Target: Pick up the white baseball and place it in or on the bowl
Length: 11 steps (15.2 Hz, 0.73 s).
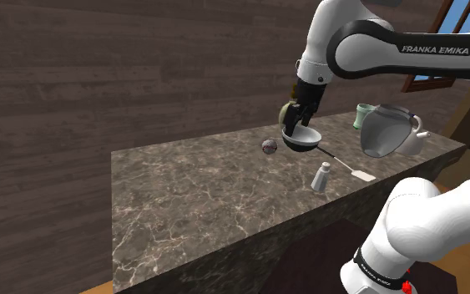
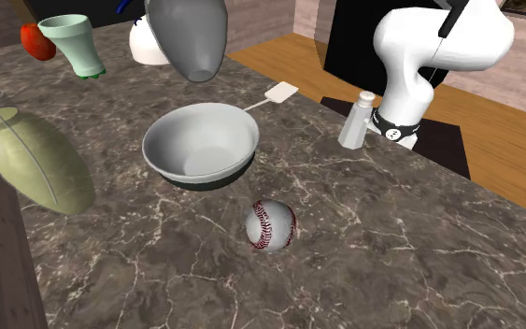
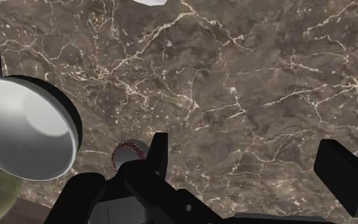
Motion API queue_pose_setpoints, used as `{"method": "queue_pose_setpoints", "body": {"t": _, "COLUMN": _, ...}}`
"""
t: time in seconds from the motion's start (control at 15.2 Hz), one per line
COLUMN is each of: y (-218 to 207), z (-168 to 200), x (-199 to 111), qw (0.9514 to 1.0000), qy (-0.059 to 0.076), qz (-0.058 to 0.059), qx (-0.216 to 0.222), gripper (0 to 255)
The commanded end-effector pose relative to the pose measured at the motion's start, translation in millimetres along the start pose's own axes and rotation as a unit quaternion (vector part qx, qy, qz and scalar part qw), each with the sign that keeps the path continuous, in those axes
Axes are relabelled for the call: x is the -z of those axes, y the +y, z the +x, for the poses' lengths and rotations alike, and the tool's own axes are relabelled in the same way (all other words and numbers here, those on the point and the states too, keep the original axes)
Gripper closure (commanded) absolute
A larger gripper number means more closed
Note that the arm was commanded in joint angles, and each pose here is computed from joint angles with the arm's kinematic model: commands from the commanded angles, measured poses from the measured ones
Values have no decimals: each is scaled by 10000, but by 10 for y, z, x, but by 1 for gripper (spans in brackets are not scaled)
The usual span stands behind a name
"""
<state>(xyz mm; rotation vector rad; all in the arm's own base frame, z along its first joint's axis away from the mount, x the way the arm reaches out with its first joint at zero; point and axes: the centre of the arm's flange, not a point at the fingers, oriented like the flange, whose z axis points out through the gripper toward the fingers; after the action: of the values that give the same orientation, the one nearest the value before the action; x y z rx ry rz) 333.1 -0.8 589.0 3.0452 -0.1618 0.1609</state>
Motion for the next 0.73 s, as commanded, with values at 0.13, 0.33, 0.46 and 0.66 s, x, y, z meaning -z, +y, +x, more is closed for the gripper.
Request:
{"method": "queue_pose_setpoints", "body": {"t": 0.13, "y": 149, "z": 193, "x": -155, "qw": 10000, "qy": -80, "qz": 57, "qx": -4, "gripper": 0}}
{"method": "queue_pose_setpoints", "body": {"t": 0.33, "y": 371, "z": 479, "x": -395, "qw": 9997, "qy": -199, "qz": 142, "qx": -10, "gripper": 0}}
{"method": "queue_pose_setpoints", "body": {"t": 0.46, "y": 516, "z": 666, "x": -562, "qw": 9994, "qy": -279, "qz": 198, "qx": -15, "gripper": 0}}
{"method": "queue_pose_setpoints", "body": {"t": 0.66, "y": 731, "z": 940, "x": -820, "qw": 9988, "qy": -398, "qz": 283, "qx": -21, "gripper": 0}}
